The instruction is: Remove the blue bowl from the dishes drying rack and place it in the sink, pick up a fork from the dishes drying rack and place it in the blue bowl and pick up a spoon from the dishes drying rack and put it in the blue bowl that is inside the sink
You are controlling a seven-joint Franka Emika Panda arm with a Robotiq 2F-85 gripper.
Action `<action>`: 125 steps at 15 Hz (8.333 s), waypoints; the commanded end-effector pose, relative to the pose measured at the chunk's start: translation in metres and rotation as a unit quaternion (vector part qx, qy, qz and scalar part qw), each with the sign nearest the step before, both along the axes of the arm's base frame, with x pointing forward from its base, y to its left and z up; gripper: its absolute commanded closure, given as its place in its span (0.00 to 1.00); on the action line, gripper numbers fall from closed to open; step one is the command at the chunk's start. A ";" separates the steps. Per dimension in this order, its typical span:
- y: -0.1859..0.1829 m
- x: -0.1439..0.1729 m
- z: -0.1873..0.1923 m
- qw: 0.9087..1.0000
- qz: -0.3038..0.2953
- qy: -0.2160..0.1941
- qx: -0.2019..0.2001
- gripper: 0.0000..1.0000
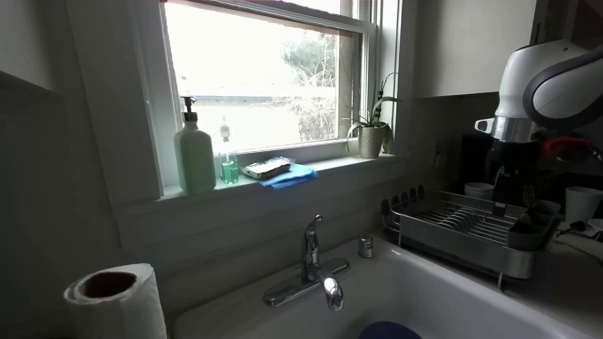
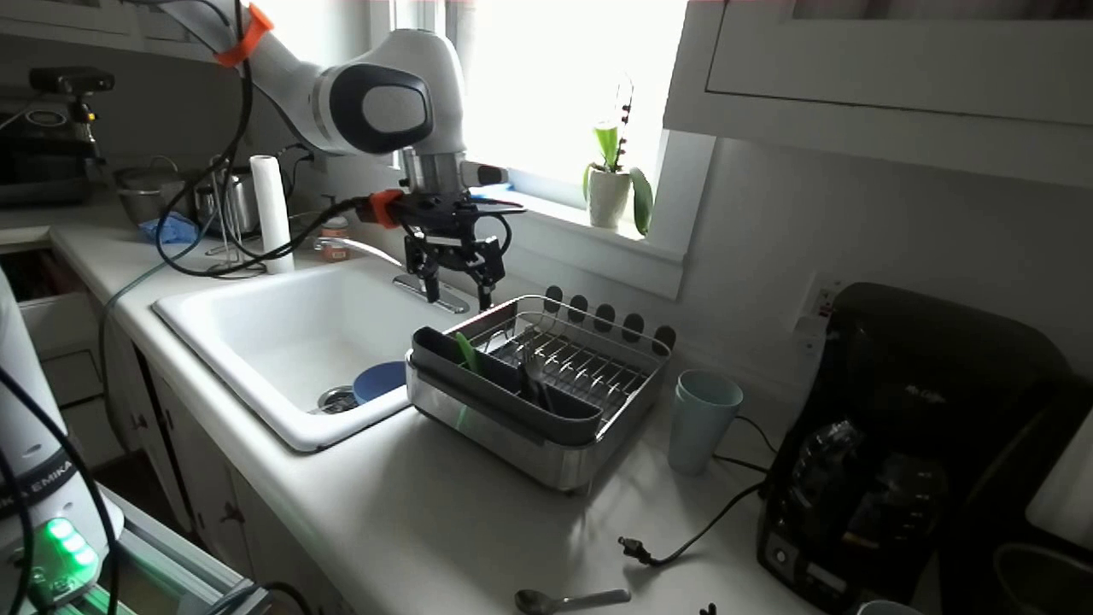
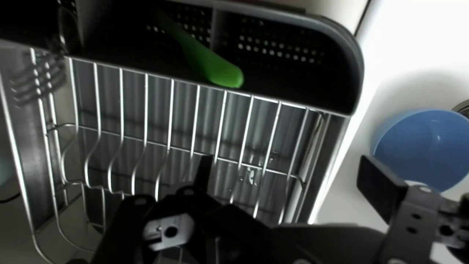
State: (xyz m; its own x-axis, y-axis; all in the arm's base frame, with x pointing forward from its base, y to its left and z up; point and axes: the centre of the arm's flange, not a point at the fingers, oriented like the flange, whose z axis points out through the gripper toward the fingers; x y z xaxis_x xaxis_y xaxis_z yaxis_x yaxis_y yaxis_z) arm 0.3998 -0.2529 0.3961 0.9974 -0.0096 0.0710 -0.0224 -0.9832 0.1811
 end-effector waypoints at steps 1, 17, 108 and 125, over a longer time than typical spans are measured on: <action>-0.026 -0.040 0.017 1.000 -0.017 0.017 -0.012 0.00; -0.082 -0.055 0.013 0.982 -0.154 -0.025 -0.104 0.01; 0.248 0.133 -0.157 0.943 0.323 0.021 0.081 0.99; 0.248 0.158 -0.192 0.940 0.322 0.036 0.110 0.65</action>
